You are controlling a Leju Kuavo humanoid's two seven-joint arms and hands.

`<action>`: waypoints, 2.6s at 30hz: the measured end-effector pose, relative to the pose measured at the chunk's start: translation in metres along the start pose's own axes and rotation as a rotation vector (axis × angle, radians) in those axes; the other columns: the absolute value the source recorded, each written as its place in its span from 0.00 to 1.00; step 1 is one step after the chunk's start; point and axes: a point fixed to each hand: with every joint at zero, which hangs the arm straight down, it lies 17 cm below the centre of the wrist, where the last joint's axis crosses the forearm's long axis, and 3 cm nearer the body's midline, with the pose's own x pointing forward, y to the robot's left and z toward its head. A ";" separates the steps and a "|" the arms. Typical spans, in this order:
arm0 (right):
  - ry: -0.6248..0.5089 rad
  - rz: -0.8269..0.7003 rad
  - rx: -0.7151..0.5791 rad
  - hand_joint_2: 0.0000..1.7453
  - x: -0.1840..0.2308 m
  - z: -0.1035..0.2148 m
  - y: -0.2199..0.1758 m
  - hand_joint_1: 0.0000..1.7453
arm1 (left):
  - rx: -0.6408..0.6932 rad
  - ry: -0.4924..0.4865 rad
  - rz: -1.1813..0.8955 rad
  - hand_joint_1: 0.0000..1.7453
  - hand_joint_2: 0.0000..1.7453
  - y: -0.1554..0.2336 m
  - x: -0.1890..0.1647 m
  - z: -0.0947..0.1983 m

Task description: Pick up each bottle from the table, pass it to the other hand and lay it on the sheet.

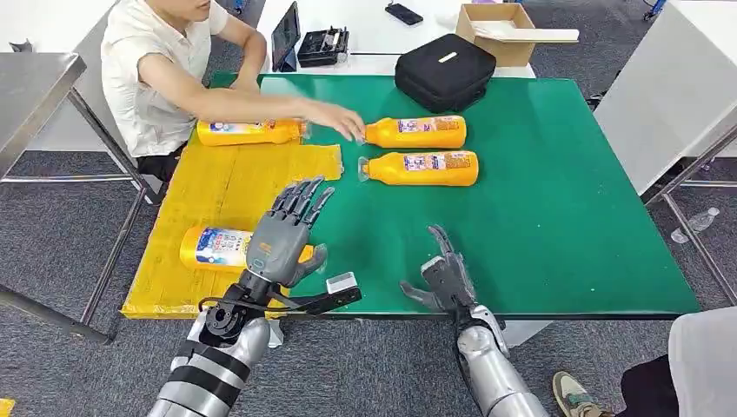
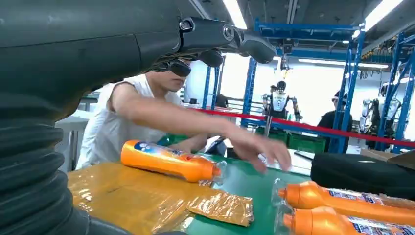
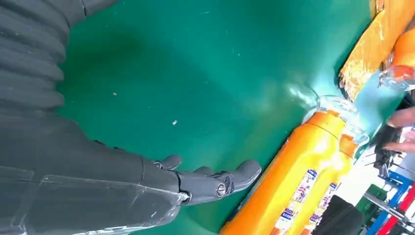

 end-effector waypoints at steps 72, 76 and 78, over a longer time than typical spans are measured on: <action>0.351 1.078 -0.036 1.00 -0.086 0.015 -0.137 0.00 | 0.078 0.047 1.044 0.00 1.00 0.029 0.087 0.019; 0.354 1.071 -0.015 1.00 -0.089 0.011 -0.137 0.00 | 0.070 0.037 1.047 0.00 1.00 0.029 0.091 0.018; 0.355 1.069 -0.013 1.00 -0.089 0.010 -0.137 0.00 | 0.069 0.034 1.046 0.00 1.00 0.029 0.092 0.018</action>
